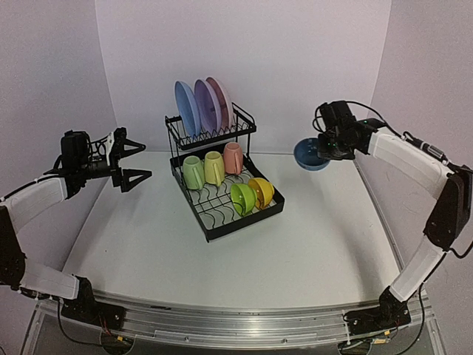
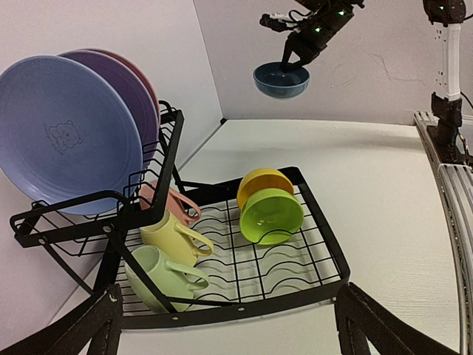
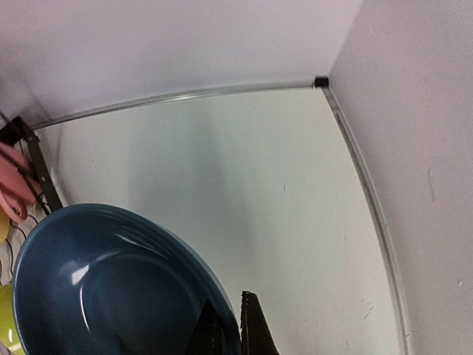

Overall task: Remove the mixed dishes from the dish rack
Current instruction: Place the bowl at the center of the board.

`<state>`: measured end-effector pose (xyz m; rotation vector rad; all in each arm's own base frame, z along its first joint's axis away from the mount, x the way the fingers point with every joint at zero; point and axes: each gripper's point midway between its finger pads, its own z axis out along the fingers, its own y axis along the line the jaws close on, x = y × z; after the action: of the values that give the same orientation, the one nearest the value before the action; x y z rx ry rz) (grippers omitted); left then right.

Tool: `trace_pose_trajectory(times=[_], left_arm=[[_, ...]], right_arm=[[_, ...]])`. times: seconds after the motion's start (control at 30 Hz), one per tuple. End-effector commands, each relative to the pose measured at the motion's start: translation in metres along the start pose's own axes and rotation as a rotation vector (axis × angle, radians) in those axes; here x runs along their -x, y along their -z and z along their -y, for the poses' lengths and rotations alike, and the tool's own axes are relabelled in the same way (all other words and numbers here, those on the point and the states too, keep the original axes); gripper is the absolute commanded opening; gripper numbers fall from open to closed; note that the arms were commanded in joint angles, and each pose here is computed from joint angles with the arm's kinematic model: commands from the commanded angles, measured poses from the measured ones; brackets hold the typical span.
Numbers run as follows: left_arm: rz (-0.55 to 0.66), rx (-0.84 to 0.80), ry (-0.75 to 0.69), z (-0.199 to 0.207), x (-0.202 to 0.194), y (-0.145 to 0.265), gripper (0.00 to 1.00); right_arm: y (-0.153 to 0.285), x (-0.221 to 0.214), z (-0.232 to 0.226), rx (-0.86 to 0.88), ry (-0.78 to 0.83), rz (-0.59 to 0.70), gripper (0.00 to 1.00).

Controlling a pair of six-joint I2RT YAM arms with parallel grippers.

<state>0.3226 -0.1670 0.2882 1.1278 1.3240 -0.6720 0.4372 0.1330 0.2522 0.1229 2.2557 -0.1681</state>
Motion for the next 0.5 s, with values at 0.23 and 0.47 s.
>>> trace_pose_trajectory(times=[0.23,0.47], left_arm=[[0.027,-0.014,0.019,0.006,0.014,0.004,1.0],[0.017,0.002,0.027,0.009,0.01,0.006,1.0]], right_arm=[[-0.093,-0.066,0.053,0.019,-0.451,-0.352,0.0],[-0.14,-0.096,0.068,-0.095,-0.447,-0.373,0.0]])
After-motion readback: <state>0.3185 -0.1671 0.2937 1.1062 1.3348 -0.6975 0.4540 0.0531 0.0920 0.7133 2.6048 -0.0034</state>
